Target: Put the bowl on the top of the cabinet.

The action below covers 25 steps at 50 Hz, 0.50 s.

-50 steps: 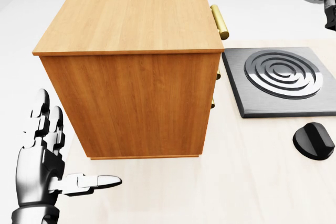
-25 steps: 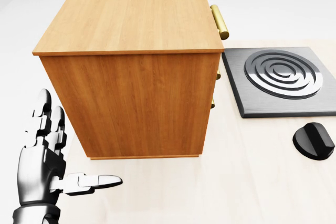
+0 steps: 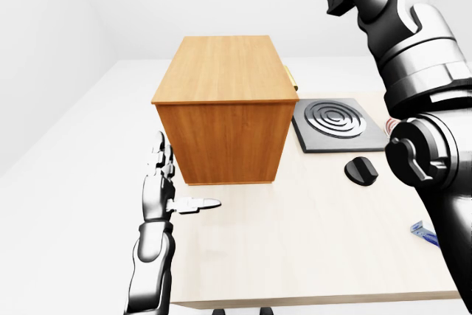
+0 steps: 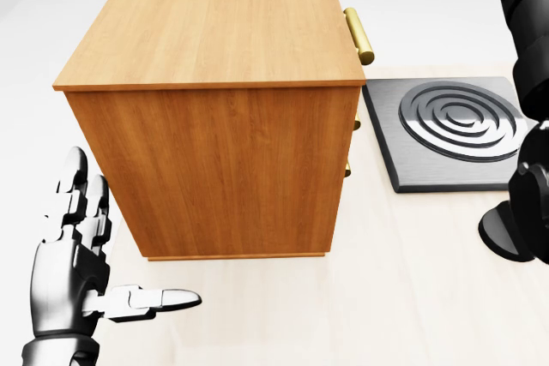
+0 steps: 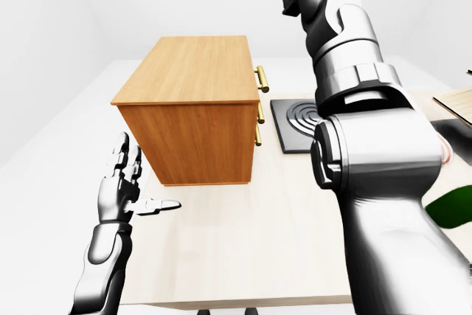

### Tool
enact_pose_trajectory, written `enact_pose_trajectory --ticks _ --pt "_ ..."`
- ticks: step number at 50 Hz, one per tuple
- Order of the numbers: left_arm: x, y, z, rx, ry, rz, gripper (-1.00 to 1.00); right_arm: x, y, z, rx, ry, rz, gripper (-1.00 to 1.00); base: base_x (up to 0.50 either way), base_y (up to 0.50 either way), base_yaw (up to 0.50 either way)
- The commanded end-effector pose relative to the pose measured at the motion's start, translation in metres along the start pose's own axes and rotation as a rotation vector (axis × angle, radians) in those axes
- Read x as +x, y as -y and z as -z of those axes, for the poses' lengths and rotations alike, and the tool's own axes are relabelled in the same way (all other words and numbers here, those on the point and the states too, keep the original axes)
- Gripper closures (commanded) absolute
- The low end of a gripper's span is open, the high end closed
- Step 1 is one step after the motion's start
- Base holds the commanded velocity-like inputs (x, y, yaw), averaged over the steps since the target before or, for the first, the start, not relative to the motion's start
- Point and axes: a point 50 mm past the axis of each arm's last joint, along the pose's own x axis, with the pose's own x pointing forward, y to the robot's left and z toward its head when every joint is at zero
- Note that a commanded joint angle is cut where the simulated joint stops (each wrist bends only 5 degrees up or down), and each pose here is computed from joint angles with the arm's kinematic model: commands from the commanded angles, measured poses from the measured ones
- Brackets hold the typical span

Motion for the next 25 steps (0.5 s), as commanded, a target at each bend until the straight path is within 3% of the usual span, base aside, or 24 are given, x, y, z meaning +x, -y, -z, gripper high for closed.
enact_pose_trajectory --ticks 1,25 --pt "-0.001 0.000 0.001 0.000 -0.004 0.007 -1.00 0.003 -0.002 -0.037 -0.037 0.093 0.022 1.00 0.00 0.00 0.00" --pt "0.001 -0.001 0.000 -0.007 0.001 0.004 -1.00 -0.003 -0.033 -0.082 -0.021 0.205 -0.042 1.00 0.00 0.00 0.00"
